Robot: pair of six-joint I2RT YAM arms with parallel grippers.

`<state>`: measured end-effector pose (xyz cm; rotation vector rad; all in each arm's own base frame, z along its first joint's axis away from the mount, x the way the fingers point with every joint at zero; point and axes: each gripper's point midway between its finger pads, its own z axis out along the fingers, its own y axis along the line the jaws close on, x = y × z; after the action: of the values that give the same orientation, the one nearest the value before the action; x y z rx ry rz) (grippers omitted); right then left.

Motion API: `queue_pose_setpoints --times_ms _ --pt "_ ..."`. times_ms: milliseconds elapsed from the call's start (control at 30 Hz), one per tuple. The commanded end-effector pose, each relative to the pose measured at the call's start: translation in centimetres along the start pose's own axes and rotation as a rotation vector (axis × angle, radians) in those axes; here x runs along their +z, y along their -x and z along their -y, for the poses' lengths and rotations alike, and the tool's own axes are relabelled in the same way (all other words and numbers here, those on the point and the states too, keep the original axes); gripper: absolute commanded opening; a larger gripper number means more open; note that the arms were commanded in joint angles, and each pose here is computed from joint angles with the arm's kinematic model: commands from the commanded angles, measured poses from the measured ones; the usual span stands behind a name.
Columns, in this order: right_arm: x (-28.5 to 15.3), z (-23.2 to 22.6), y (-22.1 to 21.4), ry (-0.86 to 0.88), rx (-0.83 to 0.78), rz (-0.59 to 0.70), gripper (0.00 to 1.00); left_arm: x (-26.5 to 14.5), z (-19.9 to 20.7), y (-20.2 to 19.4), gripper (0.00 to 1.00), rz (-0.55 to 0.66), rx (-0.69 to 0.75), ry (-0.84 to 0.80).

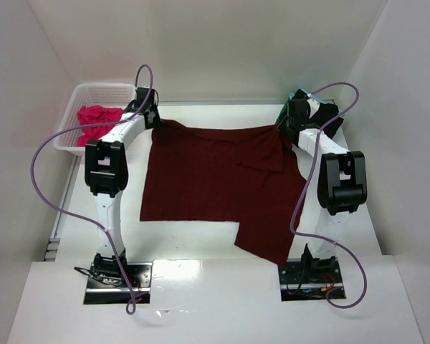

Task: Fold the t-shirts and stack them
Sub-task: Flatten out the tshirt

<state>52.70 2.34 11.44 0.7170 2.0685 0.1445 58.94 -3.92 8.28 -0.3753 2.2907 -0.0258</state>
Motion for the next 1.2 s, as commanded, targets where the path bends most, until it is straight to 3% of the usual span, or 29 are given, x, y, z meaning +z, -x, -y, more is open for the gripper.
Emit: queue_pose_setpoints --times_ms 0,100,200,233,333,400,533,667,833,1000,1167 --pt "1.5 -1.1 4.5 0.019 0.007 0.116 0.05 0.8 -1.9 1.7 0.00 0.031 -0.017 0.028" --pt "2.5 -1.2 5.3 0.010 0.006 0.116 0.05 1.2 -2.6 1.5 0.00 0.021 -0.026 0.027" --pt "3.4 -1.4 5.0 0.007 -0.011 0.097 0.11 1.5 -2.4 2.2 0.00 0.029 -0.023 0.001" --pt "3.8 -1.5 4.8 0.013 -0.012 0.091 0.21 2.0 -2.1 2.0 0.00 0.022 -0.022 -0.012" --pt "4.1 -1.3 4.2 0.009 -0.025 0.073 0.31 2.3 -1.7 1.7 0.00 0.000 -0.002 -0.036" --pt "4.0 -1.4 3.8 0.023 -0.045 0.052 0.47 2.6 -1.5 1.4 0.00 -0.014 0.005 -0.049" --pt "3.0 -1.7 3.0 0.085 -0.079 0.004 0.69 3.1 -1.0 0.9 0.00 -0.031 0.013 -0.079" --pt "0.5 -1.9 1.0 0.166 -0.082 -0.056 0.85 3.2 -1.0 1.1 0.00 -0.031 0.018 -0.079" --pt "-2.2 -2.1 -1.0 0.261 -0.106 -0.099 0.89 3.3 -0.8 0.8 0.00 -0.041 0.018 -0.087" --pt "-3.0 -0.5 -4.5 0.255 -0.119 -0.203 0.89 3.3 -0.6 0.5 0.00 -0.055 0.027 -0.103" --pt "-4.0 0.3 -5.4 0.244 -0.098 -0.220 0.89 3.4 -0.7 0.1 0.00 -0.065 0.029 -0.101"
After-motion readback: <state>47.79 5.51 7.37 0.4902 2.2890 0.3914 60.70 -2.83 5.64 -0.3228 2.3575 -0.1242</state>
